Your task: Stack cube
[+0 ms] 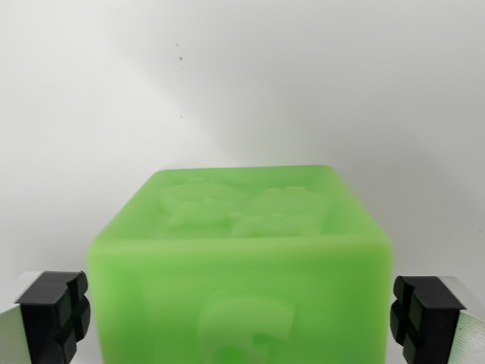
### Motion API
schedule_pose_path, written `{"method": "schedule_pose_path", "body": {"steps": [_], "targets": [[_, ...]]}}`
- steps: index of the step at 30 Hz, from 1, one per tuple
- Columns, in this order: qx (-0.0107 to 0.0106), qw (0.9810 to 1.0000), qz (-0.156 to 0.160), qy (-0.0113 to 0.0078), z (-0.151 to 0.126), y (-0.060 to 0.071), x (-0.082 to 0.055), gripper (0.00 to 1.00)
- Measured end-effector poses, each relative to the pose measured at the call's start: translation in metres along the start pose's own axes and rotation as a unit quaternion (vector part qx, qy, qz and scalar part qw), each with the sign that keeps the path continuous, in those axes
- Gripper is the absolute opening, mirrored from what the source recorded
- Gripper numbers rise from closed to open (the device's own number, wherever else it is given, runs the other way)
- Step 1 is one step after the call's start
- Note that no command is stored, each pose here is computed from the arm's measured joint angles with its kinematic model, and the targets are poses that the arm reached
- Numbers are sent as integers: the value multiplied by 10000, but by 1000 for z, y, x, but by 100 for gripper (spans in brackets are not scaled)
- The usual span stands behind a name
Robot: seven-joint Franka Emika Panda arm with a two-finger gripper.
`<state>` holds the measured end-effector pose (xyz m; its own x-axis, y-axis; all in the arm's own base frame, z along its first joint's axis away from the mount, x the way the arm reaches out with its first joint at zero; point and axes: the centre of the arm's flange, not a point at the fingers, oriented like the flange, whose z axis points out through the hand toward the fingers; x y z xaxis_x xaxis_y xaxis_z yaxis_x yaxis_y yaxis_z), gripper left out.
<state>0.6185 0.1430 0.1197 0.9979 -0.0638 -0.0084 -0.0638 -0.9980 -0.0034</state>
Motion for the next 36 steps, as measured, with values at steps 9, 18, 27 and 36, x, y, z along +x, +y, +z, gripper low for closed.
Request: {"method": "schedule_pose_path", "body": {"steps": [9,18,27,36], "targets": [[-3,10000,-5,10,5,0,0,0],[-4,10000,-6,12,5,-1,1,0],[-4,10000,-5,14,5,-1,1,0],[-4,10000,-5,14,5,-1,1,0]]}}
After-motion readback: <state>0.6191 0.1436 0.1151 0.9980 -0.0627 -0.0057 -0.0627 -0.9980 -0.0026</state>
